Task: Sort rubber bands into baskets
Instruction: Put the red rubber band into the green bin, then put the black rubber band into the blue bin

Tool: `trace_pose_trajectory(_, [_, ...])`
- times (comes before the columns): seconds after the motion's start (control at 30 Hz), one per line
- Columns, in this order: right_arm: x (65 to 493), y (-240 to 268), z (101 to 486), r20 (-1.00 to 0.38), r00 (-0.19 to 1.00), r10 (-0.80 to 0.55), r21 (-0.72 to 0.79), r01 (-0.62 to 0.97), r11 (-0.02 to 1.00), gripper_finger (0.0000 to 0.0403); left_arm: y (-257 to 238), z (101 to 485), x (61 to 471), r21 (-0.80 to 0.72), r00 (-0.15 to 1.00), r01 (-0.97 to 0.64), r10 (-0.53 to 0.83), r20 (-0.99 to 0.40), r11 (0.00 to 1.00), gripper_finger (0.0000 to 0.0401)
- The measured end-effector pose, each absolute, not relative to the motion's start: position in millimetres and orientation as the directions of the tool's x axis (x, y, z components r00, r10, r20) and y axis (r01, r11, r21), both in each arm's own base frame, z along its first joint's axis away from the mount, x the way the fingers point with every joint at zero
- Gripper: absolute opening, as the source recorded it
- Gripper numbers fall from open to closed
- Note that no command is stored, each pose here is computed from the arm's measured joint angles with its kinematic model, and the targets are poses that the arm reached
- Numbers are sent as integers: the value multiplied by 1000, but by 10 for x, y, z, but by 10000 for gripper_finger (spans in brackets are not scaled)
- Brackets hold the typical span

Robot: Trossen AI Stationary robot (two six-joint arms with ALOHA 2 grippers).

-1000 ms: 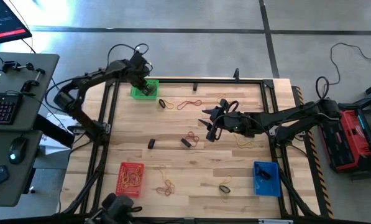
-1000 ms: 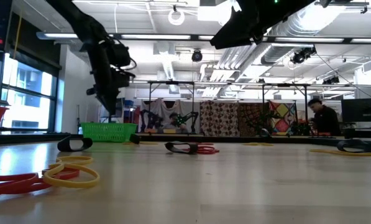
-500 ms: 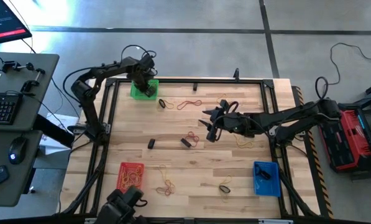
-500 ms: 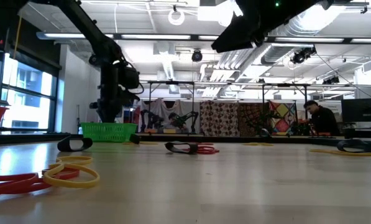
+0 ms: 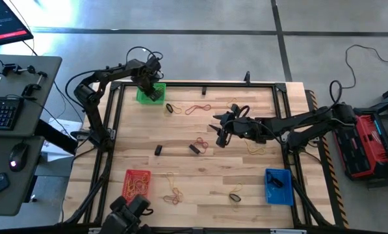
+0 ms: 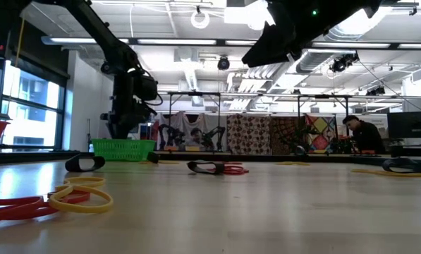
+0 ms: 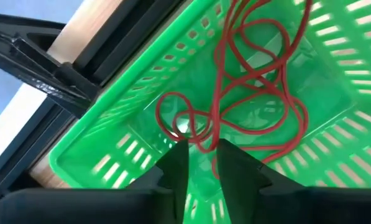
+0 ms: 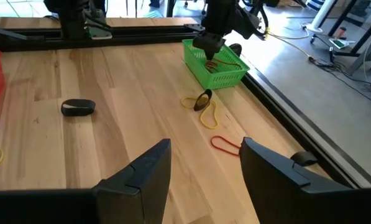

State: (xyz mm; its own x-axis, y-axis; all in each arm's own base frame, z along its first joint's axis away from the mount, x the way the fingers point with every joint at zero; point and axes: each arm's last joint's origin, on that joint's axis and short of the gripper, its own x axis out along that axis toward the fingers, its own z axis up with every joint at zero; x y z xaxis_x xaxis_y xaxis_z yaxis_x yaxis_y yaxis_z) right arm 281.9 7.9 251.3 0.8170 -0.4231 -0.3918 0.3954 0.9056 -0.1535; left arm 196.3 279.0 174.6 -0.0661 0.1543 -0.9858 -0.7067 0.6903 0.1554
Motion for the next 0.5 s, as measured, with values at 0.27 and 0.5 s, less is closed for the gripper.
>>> trace_pose_trajectory(0.27, [2818,79,2513,-392,817,-424,-154,396,905,181,2737,1756,1999,173,-89,-683,154,-984,709,98])
trace_pose_trajectory(0.5, [2818,79,2513,-392,817,-424,-154,396,905,181,2650,1986,2036,213,-57,-672,238,-970,709,73])
